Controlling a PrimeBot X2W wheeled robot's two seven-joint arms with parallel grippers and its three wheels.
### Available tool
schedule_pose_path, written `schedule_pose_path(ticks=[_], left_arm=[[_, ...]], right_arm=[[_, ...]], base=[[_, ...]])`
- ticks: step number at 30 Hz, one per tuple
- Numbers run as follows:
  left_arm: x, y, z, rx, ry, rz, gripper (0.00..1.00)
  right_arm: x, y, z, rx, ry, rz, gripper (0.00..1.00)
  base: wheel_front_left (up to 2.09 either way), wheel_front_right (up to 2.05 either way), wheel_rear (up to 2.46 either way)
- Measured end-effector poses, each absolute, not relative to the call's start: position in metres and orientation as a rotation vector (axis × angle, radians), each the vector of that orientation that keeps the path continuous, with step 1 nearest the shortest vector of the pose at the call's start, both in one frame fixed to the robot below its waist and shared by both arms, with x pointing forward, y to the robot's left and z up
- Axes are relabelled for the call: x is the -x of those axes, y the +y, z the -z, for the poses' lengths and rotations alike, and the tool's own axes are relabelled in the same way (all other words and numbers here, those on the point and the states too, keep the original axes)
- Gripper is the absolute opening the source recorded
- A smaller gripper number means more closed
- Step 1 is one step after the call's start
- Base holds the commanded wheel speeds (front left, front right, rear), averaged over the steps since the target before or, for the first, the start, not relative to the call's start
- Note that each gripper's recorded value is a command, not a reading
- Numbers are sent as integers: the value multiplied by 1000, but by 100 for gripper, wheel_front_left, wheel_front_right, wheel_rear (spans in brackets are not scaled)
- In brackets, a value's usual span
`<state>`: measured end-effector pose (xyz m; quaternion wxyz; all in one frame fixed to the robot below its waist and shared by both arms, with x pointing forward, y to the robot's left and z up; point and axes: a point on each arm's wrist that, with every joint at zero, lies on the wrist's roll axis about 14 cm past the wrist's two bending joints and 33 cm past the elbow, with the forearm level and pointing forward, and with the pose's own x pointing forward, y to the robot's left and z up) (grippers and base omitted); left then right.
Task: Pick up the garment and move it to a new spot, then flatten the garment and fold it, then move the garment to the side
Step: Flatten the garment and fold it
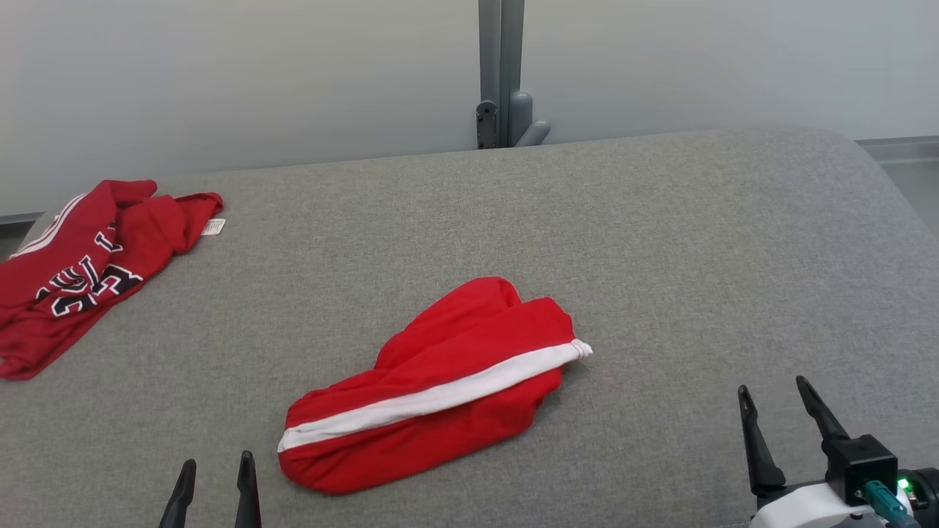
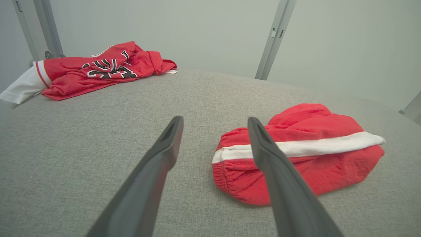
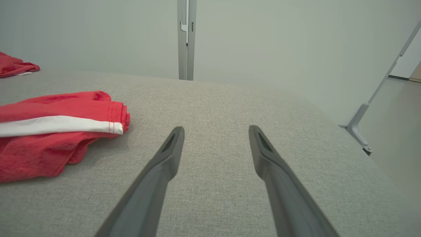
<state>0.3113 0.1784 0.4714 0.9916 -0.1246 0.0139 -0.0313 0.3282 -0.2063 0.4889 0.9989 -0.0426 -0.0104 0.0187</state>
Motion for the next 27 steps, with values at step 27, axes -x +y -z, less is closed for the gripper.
schedule_pose_path(ticks=[27], left_arm=[[-345,149,-422,275,305,199,100]], right_arm=[[-389,-125,-466,416,120,-502,100]], base=[[0,0,0]])
